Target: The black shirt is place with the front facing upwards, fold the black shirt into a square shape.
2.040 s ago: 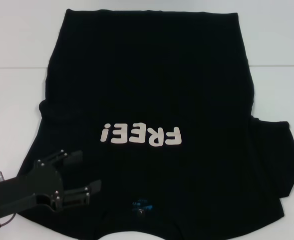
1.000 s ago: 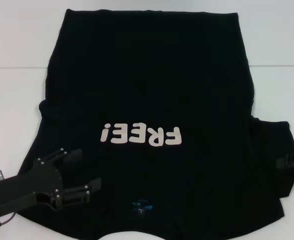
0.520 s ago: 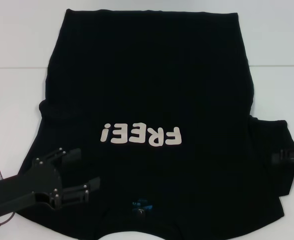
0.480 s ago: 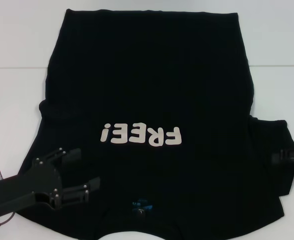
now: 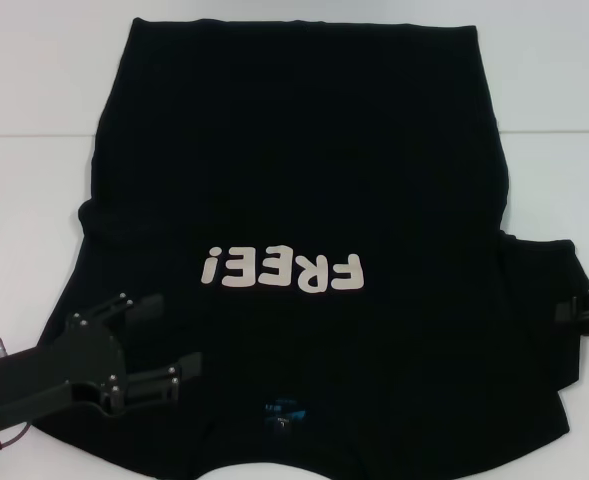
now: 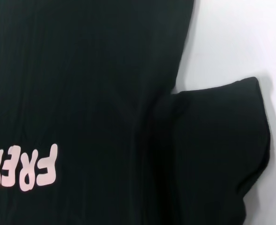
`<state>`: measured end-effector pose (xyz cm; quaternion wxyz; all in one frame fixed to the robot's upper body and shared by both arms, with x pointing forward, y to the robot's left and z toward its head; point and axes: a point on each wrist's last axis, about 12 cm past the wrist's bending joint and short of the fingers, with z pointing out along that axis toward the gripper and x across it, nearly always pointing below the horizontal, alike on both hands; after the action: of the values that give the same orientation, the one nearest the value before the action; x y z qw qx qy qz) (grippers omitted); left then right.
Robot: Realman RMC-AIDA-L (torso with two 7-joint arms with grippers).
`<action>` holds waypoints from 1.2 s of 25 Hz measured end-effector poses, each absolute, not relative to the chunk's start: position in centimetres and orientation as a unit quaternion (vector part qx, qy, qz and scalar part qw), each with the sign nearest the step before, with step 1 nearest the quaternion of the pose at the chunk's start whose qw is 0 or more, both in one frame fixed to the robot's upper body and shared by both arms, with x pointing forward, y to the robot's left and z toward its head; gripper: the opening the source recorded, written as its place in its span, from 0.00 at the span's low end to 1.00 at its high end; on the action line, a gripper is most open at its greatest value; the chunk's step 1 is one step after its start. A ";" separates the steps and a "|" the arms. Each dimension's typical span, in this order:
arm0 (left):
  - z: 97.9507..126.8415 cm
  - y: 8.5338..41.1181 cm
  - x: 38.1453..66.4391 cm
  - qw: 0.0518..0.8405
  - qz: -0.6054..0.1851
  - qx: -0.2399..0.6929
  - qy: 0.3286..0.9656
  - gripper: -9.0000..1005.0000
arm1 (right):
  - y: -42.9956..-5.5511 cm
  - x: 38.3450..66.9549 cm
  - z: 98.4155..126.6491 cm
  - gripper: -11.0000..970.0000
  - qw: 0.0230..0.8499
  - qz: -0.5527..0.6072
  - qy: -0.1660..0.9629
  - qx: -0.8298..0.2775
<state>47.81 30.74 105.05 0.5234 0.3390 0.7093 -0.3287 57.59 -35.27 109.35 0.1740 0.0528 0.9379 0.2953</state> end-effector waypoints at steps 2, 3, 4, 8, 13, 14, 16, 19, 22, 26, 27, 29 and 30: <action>105.1 30.7 47.8 0.524 -0.329 0.340 0.709 0.92 | -35.2 57.7 109.4 0.64 0.173 0.294 0.939 0.051; 105.1 30.7 47.9 0.524 -0.329 0.340 0.709 0.92 | -35.2 57.7 109.4 0.61 0.172 0.293 0.939 0.050; 105.1 30.7 47.9 0.524 -0.329 0.340 0.709 0.92 | -35.1 57.7 109.4 0.57 0.171 0.292 0.940 0.049; 105.1 30.7 47.9 0.525 -0.328 0.340 0.708 0.92 | -34.9 57.8 109.4 0.43 0.168 0.290 0.941 0.045; 105.1 30.7 47.9 0.525 -0.329 0.339 0.708 0.92 | -35.2 57.9 109.6 0.15 0.170 0.287 0.941 0.047; 105.1 30.7 47.9 0.525 -0.330 0.339 0.708 0.92 | -35.2 57.9 109.6 0.14 0.170 0.287 0.942 0.047; 105.1 30.7 47.9 0.525 -0.329 0.338 0.708 0.92 | -35.3 57.9 109.6 0.12 0.170 0.286 0.942 0.047; 105.1 30.7 47.9 0.526 -0.330 0.338 0.708 0.92 | -35.2 57.9 109.7 0.09 0.170 0.285 0.942 0.044; 105.0 30.6 47.8 0.525 -0.331 0.337 0.708 0.92 | -35.3 58.0 109.7 0.07 0.171 0.284 0.942 0.043; 105.0 30.7 47.8 0.527 -0.331 0.334 0.708 0.92 | -35.7 57.8 109.9 0.07 0.169 0.286 0.942 0.043; 105.0 30.7 47.8 0.529 -0.331 0.331 0.708 0.92 | -35.9 57.6 110.0 0.06 0.167 0.289 0.942 0.044; 105.1 30.8 47.8 0.530 -0.331 0.330 0.708 0.92 | -36.5 57.2 110.3 0.08 0.165 0.297 0.939 0.051; 105.1 30.9 47.8 0.531 -0.330 0.328 0.708 0.92 | -36.7 56.9 110.3 0.09 0.164 0.302 0.938 0.053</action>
<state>47.76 30.86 105.07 0.5308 0.3284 0.7080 -0.3303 56.94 -36.71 110.32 0.1638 0.0534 0.9377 0.3016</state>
